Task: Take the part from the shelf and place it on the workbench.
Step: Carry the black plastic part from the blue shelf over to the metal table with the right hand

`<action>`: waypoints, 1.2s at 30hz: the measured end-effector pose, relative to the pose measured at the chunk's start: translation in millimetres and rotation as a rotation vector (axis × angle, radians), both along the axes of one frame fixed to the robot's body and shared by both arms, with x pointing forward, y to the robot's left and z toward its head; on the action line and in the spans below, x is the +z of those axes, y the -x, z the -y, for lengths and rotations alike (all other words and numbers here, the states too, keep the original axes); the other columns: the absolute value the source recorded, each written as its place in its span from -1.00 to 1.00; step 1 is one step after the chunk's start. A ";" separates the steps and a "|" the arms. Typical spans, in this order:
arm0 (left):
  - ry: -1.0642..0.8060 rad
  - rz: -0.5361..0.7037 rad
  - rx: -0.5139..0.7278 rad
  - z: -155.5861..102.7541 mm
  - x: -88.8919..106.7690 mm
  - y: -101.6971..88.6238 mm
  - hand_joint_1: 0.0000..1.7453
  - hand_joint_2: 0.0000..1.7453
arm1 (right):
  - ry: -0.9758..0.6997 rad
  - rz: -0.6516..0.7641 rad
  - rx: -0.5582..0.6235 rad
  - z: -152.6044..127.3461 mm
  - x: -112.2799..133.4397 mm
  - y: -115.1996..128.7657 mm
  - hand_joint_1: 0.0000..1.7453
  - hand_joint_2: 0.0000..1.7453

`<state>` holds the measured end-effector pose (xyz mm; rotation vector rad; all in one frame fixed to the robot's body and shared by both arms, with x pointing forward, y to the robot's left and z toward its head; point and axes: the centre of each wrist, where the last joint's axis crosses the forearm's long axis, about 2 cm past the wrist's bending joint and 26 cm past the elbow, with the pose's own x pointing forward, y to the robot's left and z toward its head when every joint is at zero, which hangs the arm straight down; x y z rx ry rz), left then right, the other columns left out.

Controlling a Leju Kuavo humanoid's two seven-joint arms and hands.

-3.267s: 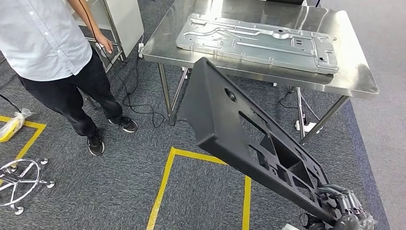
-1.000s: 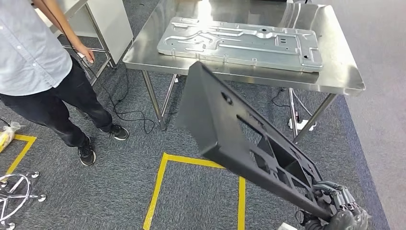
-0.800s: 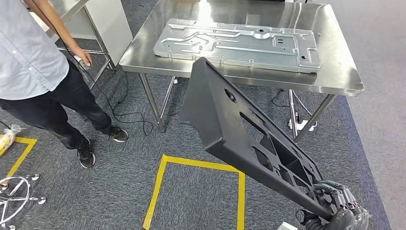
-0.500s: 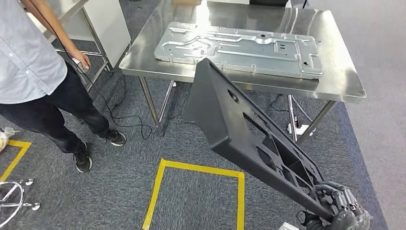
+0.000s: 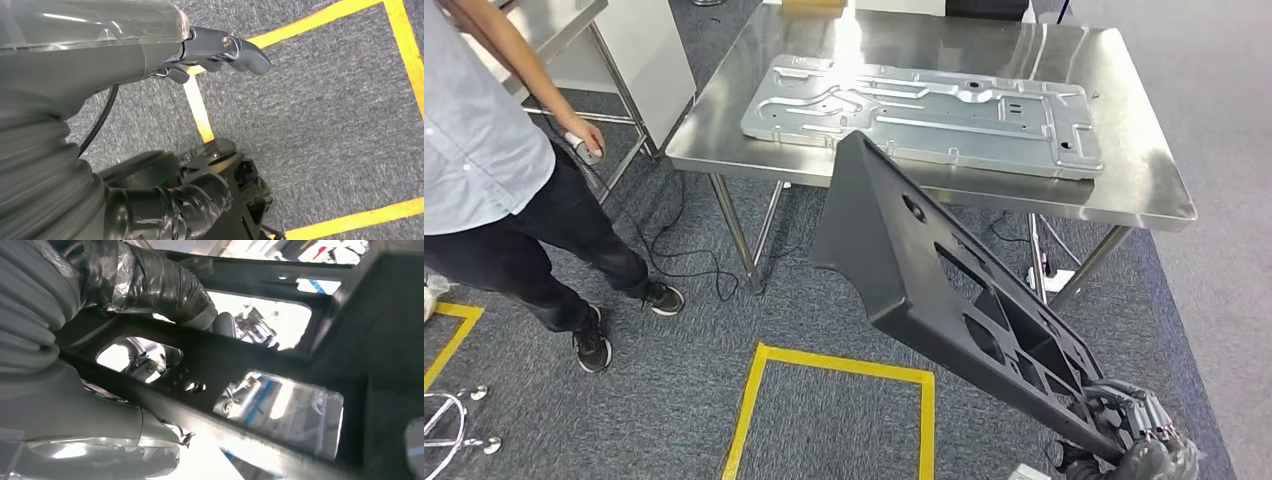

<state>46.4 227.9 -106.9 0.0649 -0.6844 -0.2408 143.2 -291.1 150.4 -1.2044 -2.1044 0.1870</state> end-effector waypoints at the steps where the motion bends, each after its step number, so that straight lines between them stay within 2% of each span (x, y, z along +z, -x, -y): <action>1: 0.000 0.001 0.000 0.0 0.0 -0.3 -1.00 1.00 | 0.000 0.000 -0.001 0.2 0.0 0.0 1.00 1.00; 16: -0.003 -0.002 -0.015 -1.6 -0.2 0.2 -1.00 1.00 | -0.008 0.019 -0.009 3.6 4.0 -6.7 1.00 1.00; 36: 0.003 0.002 -0.044 -1.5 0.1 -2.8 -1.00 1.00 | 0.022 0.049 -0.017 23.1 14.2 -20.1 1.00 1.00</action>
